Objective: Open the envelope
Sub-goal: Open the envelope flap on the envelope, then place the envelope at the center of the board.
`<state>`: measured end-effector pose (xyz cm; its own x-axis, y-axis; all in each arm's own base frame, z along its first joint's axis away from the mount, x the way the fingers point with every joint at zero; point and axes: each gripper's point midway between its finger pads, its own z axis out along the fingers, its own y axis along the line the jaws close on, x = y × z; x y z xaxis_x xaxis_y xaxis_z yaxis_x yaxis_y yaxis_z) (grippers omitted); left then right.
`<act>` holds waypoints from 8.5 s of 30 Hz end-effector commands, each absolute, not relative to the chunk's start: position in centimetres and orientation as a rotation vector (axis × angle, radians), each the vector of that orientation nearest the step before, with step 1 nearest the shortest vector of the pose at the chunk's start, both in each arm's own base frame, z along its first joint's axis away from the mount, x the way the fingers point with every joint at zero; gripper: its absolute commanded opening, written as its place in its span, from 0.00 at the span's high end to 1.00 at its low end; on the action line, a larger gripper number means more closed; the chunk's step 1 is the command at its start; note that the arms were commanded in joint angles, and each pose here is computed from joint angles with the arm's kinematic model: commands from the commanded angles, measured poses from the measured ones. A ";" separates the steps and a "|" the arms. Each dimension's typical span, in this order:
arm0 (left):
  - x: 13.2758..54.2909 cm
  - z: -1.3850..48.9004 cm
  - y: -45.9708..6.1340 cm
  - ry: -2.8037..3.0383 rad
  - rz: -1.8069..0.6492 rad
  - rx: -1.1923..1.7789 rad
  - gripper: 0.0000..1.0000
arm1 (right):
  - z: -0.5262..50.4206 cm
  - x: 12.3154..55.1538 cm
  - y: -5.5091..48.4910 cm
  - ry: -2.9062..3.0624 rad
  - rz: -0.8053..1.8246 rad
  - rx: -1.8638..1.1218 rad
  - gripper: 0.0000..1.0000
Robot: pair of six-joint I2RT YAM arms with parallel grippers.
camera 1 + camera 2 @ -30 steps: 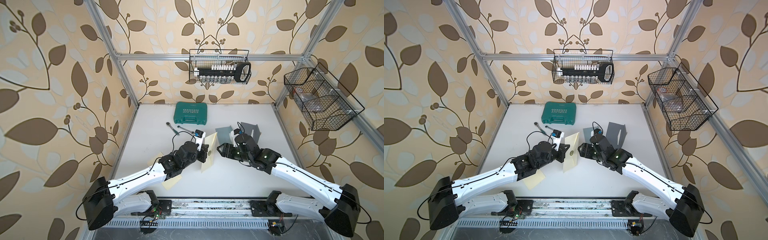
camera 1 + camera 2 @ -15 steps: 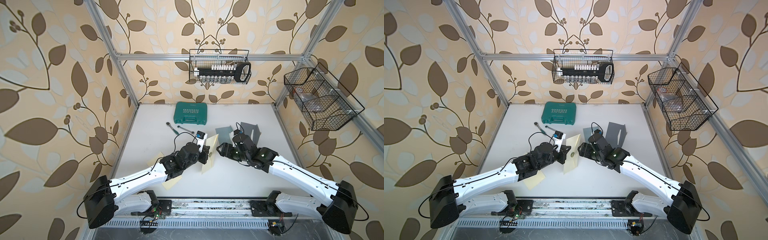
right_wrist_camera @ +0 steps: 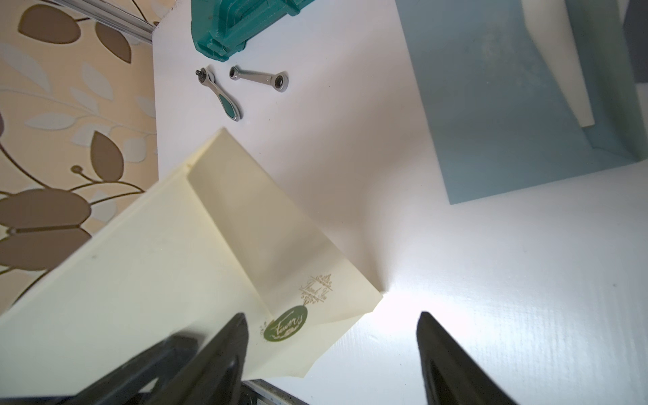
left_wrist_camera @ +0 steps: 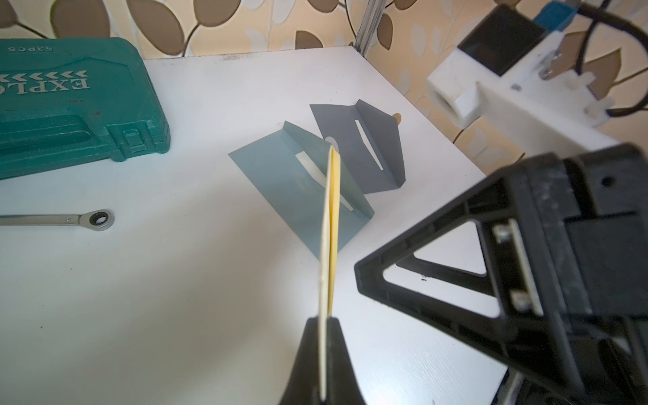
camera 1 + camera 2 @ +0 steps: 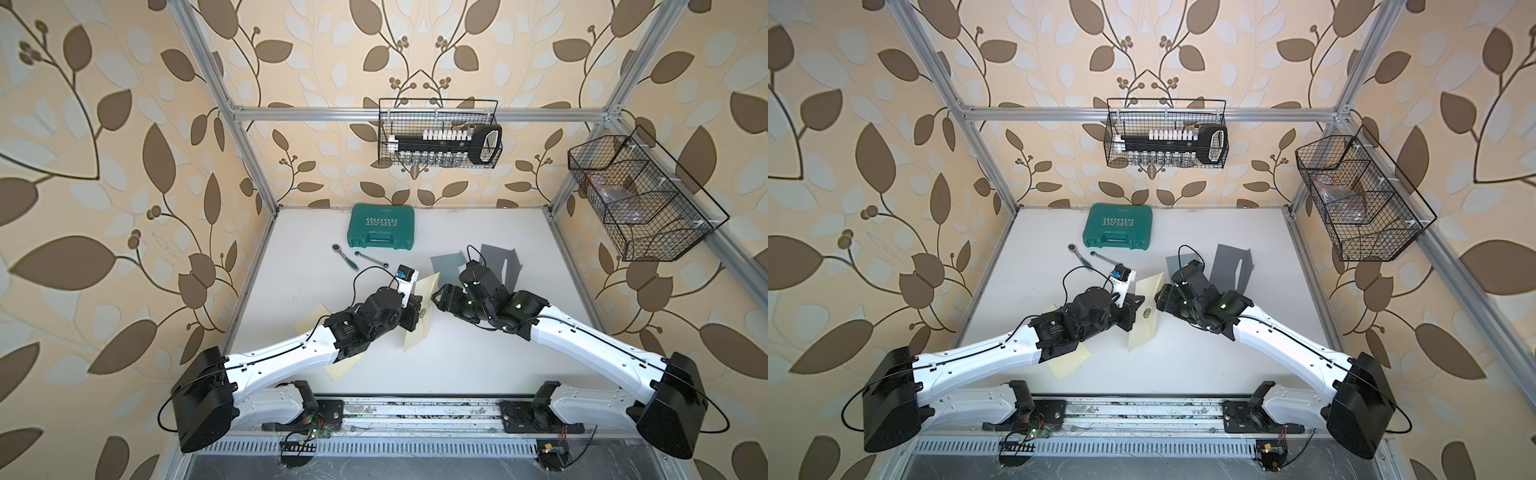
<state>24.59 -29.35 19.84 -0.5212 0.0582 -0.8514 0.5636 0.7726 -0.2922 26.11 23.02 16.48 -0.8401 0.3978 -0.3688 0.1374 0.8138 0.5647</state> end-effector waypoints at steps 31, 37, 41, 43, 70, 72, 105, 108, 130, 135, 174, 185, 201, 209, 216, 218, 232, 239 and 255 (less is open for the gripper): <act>24.6 21.6 -29.1 2.011 -0.699 0.423 1.00 | 16.5 26.4 24.3 2.567 0.797 0.458 0.24; 24.6 21.4 -29.1 2.019 -0.700 0.420 1.00 | 17.2 26.6 24.5 2.543 0.822 0.434 0.24; 24.8 21.4 -28.9 2.021 -0.680 0.409 1.00 | 17.3 26.8 24.5 2.547 0.807 0.437 0.23; 24.8 21.5 -28.8 2.019 -0.688 0.399 1.00 | 16.9 26.8 24.3 2.558 0.781 0.451 0.23; 24.8 21.9 -27.8 2.012 -0.675 0.354 1.00 | 14.5 26.6 22.3 2.611 0.759 0.253 0.42; 24.8 21.9 -27.7 2.014 -0.686 0.334 1.00 | 14.4 26.6 21.8 2.611 0.740 0.188 0.43; 27.0 30.2 -24.5 1.904 -1.307 -0.205 1.00 | 19.2 23.7 23.3 2.267 1.112 -0.213 0.19; 26.6 31.0 -24.7 1.879 -1.334 -0.181 1.00 | 19.7 23.7 23.8 2.243 1.163 -0.214 0.21; 26.5 32.3 -25.9 1.840 -1.416 -0.125 1.00 | 22.2 24.7 23.4 2.071 1.628 -0.111 0.42; 26.6 32.5 -25.7 1.839 -1.406 -0.125 1.00 | 21.9 25.1 22.7 2.077 1.625 -0.069 0.47; 26.0 34.9 -24.9 1.762 -1.478 -0.143 1.00 | 22.5 24.8 23.6 2.066 1.711 -0.140 0.63; 26.3 34.2 -24.9 1.780 -1.467 -0.163 1.00 | 24.5 23.6 24.8 2.013 1.791 -0.248 0.71; 27.4 30.1 -23.3 1.931 -1.263 -0.246 1.00 | 26.3 23.5 24.6 1.988 1.763 -0.267 0.98; 27.9 28.4 -23.4 2.014 -1.211 -0.288 0.54 | 25.3 24.0 24.4 2.034 1.702 -0.236 1.00; 27.9 25.9 -19.8 2.072 -1.009 -0.459 0.20 | 20.9 25.4 23.2 2.202 1.488 -0.116 1.00; 27.7 25.4 -18.3 2.067 -0.970 -0.560 0.15 | 19.8 25.8 22.9 2.243 1.449 -0.072 1.00; 26.0 25.6 -15.3 2.098 -0.807 -0.515 0.05 | 10.4 27.0 24.3 2.626 1.160 0.106 1.00; 25.8 25.6 -15.5 2.109 -0.808 -0.484 0.04 | 5.6 28.0 24.7 2.814 0.927 0.162 1.00; 25.8 25.4 -16.0 2.140 -0.824 -0.478 0.03 | 1.2 32.0 25.1 2.847 0.752 0.222 1.00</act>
